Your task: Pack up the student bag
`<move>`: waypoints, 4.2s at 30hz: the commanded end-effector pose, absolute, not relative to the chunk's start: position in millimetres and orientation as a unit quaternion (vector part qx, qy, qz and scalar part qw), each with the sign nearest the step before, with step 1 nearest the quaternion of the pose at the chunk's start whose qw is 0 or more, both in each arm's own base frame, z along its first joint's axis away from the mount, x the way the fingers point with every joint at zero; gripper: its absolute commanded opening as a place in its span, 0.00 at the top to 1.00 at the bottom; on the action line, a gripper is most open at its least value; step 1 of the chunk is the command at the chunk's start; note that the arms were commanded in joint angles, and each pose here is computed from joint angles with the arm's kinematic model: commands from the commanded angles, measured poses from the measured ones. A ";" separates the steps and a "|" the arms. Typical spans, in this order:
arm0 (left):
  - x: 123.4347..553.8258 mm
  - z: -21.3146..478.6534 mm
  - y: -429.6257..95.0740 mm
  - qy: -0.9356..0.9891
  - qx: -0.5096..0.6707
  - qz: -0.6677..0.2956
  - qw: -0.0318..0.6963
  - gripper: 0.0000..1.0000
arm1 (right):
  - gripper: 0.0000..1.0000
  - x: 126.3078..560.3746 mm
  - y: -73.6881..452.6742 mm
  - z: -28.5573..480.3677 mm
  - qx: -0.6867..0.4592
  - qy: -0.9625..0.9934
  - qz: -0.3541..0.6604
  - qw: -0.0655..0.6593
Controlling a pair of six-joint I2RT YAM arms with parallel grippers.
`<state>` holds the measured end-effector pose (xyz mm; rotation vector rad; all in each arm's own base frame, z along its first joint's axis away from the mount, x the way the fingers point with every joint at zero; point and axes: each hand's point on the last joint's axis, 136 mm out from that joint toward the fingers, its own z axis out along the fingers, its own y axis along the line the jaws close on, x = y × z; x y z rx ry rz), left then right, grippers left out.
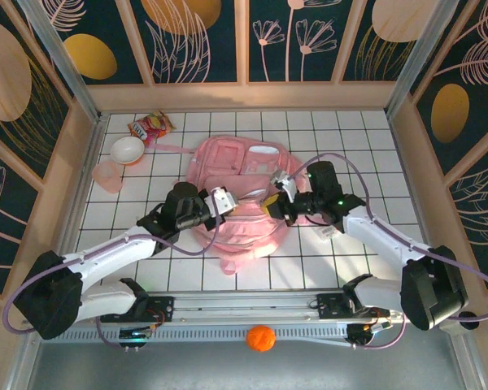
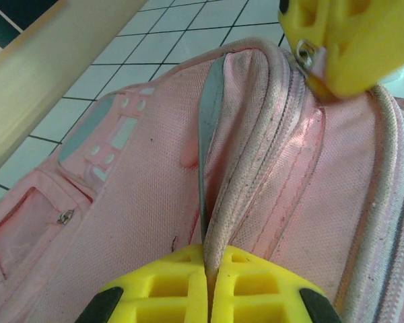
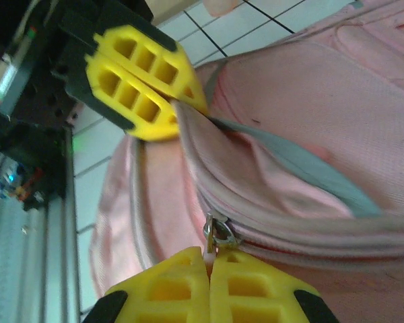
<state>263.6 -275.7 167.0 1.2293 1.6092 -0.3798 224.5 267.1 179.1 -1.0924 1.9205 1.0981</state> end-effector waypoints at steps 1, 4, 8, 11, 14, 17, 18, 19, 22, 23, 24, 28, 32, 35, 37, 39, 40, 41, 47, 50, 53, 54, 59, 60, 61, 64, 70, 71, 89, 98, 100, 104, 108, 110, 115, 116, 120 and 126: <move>286.5 221.5 -289.9 0.652 0.458 -0.144 0.586 1.00 | 1.00 211.2 289.6 204.5 -0.367 0.739 0.474 0.308; 284.5 232.3 -305.9 0.657 0.433 -0.175 0.592 1.00 | 1.00 213.7 296.1 203.0 -0.331 0.765 0.472 0.288; 279.3 241.9 -321.5 0.671 0.389 -0.237 0.585 0.96 | 1.00 221.5 287.7 185.2 -0.276 0.813 0.442 0.259; 303.6 243.6 -291.9 0.738 0.232 -0.236 0.588 0.51 | 1.00 230.9 271.5 166.2 -0.225 0.852 0.403 0.247; 324.8 229.3 -250.0 0.810 0.090 -0.212 0.539 0.36 | 1.00 235.9 260.1 151.8 -0.181 0.877 0.385 0.224; 329.8 208.1 -216.5 0.851 0.005 -0.214 0.480 0.36 | 1.00 238.8 257.1 146.5 -0.157 0.888 0.377 0.212; 329.7 201.5 -208.0 0.857 -0.016 -0.220 0.467 0.36 | 1.00 241.0 256.2 146.9 -0.150 0.890 0.373 0.214; 328.1 194.8 -199.0 0.861 -0.041 -0.225 0.455 0.36 | 1.00 243.8 254.2 147.5 -0.140 0.894 0.367 0.217; 322.4 173.4 -178.5 0.869 -0.094 -0.224 0.431 0.36 | 1.00 251.4 249.3 150.6 -0.113 0.901 0.353 0.226; 320.0 167.4 -175.4 0.870 -0.108 -0.231 0.423 0.35 | 1.00 252.9 248.2 151.3 -0.102 0.903 0.350 0.226; 317.3 161.3 -175.4 0.871 -0.116 -0.239 0.414 0.34 | 1.00 253.4 247.4 150.8 -0.096 0.905 0.347 0.226; 306.5 140.7 -194.5 0.870 -0.128 -0.304 0.367 0.33 | 1.00 252.4 251.6 153.4 -0.094 0.907 0.339 0.233; 302.7 134.9 -218.6 0.859 -0.122 -0.369 0.333 0.44 | 1.00 249.9 259.0 156.5 -0.096 0.907 0.335 0.236; 302.2 128.7 -225.4 0.856 -0.132 -0.389 0.315 0.53 | 1.00 249.7 261.0 155.8 -0.093 0.912 0.321 0.239; 300.5 125.6 -229.8 0.851 -0.142 -0.405 0.303 0.63 | 1.00 250.9 263.2 156.7 -0.088 0.912 0.319 0.242; 299.8 125.2 -234.1 0.843 -0.152 -0.423 0.294 0.71 | 1.00 251.5 267.9 157.3 -0.084 0.911 0.320 0.244; 300.3 127.2 -236.2 0.839 -0.156 -0.431 0.292 0.75 | 1.00 251.2 271.2 157.5 -0.084 0.911 0.320 0.245; 301.0 130.5 -237.8 0.836 -0.159 -0.437 0.293 0.82 | 1.00 250.8 274.8 157.6 -0.086 0.912 0.317 0.245; 305.3 162.2 -243.6 0.807 -0.171 -0.462 0.326 1.00 | 1.00 243.6 308.2 156.6 -0.081 0.914 0.318 0.240; 306.3 173.3 -248.5 0.798 -0.173 -0.470 0.334 1.00 | 1.00 238.6 335.4 160.0 -0.084 0.908 0.335 0.238; 305.8 180.0 -255.0 0.791 -0.172 -0.483 0.334 1.00 | 1.00 236.0 365.4 165.7 -0.093 0.895 0.362 0.242; 306.2 181.1 -256.1 0.790 -0.172 -0.483 0.335 1.00 | 1.00 235.8 373.4 165.8 -0.096 0.892 0.369 0.242; 310.1 178.5 -247.1 0.798 -0.180 -0.456 0.351 1.00 | 1.00 235.9 393.1 166.1 -0.127 0.882 0.378 0.251; 311.3 178.0 -243.8 0.801 -0.179 -0.445 0.358 1.00 | 0.95 234.9 391.6 168.2 -0.137 0.880 0.376 0.255; 312.9 176.0 -239.1 0.806 -0.178 -0.431 0.365 1.00 | 0.86 232.3 388.7 172.7 -0.152 0.877 0.373 0.262; 318.6 170.9 -229.2 0.819 -0.169 -0.405 0.369 1.00 | 0.62 224.2 367.7 186.0 -0.199 0.870 0.347 0.289; 320.7 171.4 -230.9 0.831 -0.135 -0.400 0.361 1.00 | 0.47 224.2 307.5 212.0 -0.306 0.843 0.275 0.346; 320.4 170.8 -231.6 0.832 -0.132 -0.401 0.359 1.00 | 0.46 225.5 301.0 213.6 -0.334 0.833 0.255 0.360; 285.3 161.6 -219.5 0.851 -0.094 -0.375 0.355 0.50 | 0.60 278.3 292.4 140.3 -0.573 0.717 0.060 0.393; 256.8 136.8 -241.8 0.877 -0.028 -0.332 0.347 0.47 | 1.00 276.4 291.1 154.3 -0.563 0.709 0.098 0.413; 258.1 138.3 -247.6 0.876 -0.016 -0.329 0.352 0.47 | 1.00 275.8 291.6 158.5 -0.562 0.707 0.102 0.417; 263.3 129.9 -253.5 0.884 -0.009 -0.313 0.348 0.47 | 1.00 274.0 292.5 162.7 -0.563 0.704 0.108 0.419; 262.0 127.5 -268.2 0.886 0.007 -0.319 0.337 0.50 | 1.00 274.7 294.6 168.4 -0.558 0.702 0.120 0.426; 262.1 128.5 -272.1 0.886 0.013 -0.318 0.337 0.53 | 1.00 276.0 295.7 170.5 -0.556 0.701 0.124 0.428; 265.8 128.4 -265.5 0.892 0.007 -0.294 0.344 0.72 | 1.00 280.2 292.4 171.1 -0.551 0.705 0.129 0.427; 266.3 127.1 -261.6 0.894 0.003 -0.284 0.346 0.77 | 1.00 281.2 291.1 172.1 -0.551 0.705 0.129 0.427; 267.5 118.9 -244.4 0.904 -0.016 -0.244 0.351 0.93 | 1.00 281.3 285.0 176.5 -0.551 0.705 0.129 0.426; 279.3 124.6 -217.2 0.899 -0.036 -0.201 0.387 1.00 | 1.00 272.0 273.9 187.5 -0.565 0.693 0.146 0.423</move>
